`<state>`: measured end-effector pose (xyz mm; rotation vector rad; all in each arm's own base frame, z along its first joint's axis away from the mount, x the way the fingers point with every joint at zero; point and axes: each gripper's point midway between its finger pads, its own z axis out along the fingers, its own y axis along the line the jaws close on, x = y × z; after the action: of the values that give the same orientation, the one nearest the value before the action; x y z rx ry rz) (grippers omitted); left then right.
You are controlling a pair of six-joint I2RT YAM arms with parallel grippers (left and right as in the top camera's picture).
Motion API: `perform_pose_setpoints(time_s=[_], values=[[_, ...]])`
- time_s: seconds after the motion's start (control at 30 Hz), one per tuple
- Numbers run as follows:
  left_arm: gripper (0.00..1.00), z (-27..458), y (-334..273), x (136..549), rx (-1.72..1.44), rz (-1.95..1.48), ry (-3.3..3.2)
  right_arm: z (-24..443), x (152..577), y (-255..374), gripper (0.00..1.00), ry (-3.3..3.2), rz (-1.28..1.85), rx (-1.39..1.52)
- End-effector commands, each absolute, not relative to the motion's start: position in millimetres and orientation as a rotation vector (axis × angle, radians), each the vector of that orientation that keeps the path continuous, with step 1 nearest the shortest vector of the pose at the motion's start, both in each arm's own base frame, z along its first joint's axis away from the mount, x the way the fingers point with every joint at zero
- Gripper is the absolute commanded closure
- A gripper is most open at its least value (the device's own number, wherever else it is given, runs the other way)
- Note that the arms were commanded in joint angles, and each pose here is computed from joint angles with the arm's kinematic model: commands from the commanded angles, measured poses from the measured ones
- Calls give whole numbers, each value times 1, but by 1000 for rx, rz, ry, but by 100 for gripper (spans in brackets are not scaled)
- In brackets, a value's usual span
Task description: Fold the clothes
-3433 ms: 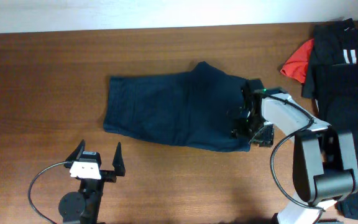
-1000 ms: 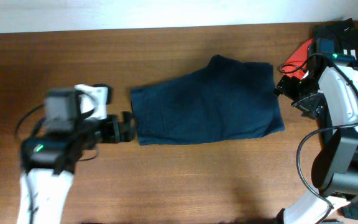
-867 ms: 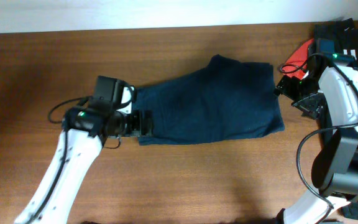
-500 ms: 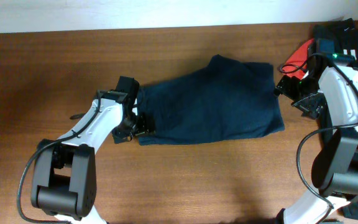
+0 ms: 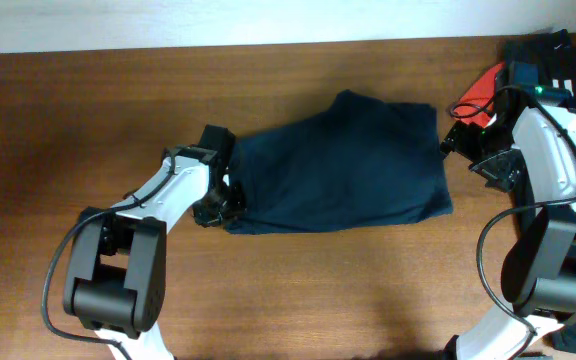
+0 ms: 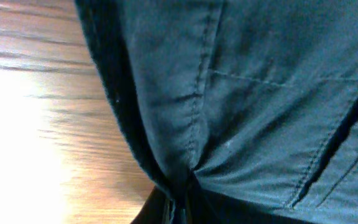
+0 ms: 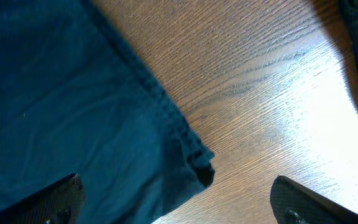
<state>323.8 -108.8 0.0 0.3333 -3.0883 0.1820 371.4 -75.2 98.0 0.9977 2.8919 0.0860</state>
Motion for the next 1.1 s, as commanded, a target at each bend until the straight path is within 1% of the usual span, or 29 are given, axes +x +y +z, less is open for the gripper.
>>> perform_pose_setpoints(time_s=[0.0, 0.07, 0.13, 0.17, 0.23, 0.27, 0.3, 0.37, 0.4, 0.47, 0.57, 0.6, 0.67, 0.73, 0.77, 0.8, 0.87, 0.9, 1.0, 1.07], values=[[99, -15, -26, 302, 438, -314, -2992, 99, 374, -77, 1, 2883, 79, 1006], [100, -3, 20, 292, 551, -420, -2903, 99, 374, -77, 1, 2883, 79, 1006], [100, 12, 48, 291, 622, -467, -2852, 99, 374, -77, 1, 2883, 79, 1006], [100, 22, 55, 294, 600, -492, -2850, 99, 374, -77, 1, 2883, 79, 1006], [100, 61, 68, 318, 486, -585, -2895, 99, 374, -77, 1, 2883, 79, 1006], [94, 73, 70, 326, 467, -593, -2919, 99, 374, -77, 1, 2883, 79, 1006], [65, 85, 74, 331, 490, -629, -2927, 99, 374, -77, 1, 2883, 79, 1006], [62, 114, 87, 337, 563, -761, -2919, 99, 374, -77, 1, 2883, 79, 1006], [0, 124, 87, 338, 564, -761, -2923, 99, 374, -77, 1, 2883, 79, 1006], [0, 135, 80, 340, 574, -698, -2937, 99, 374, -77, 1, 2883, 79, 1006], [0, 126, 56, 345, 603, -470, -2970, 99, 374, -77, 1, 2883, 79, 1006], [0, 122, 43, 348, 618, -348, -2984, 99, 374, -77, 1, 2883, 79, 1006], [0, 120, 40, 360, 626, -304, -3029, 99, 374, -77, 1, 2883, 79, 1006], [0, 119, 52, 373, 619, -293, -3086, 99, 374, -77, 1, 2883, 79, 1006], [0, 119, 62, 376, 666, -290, -3091, 99, 374, -77, 1, 2883, 79, 1006], [0, 117, 78, 379, 755, -198, -3092, 99, 374, -77, 1, 2883, 79, 1006], [0, 117, 87, 388, 664, 113, -3153, 99, 374, -77, 1, 2883, 79, 1006], [1, 118, 91, 387, 642, 196, -3162, 99, 374, -77, 1, 2883, 79, 1006], [1, 106, 108, 376, 572, 235, -3158, 99, 374, -77, 1, 2883, 79, 1006], [1, 87, 114, 374, 573, 181, -3159, 99, 374, -77, 1, 2883, 79, 1006]])
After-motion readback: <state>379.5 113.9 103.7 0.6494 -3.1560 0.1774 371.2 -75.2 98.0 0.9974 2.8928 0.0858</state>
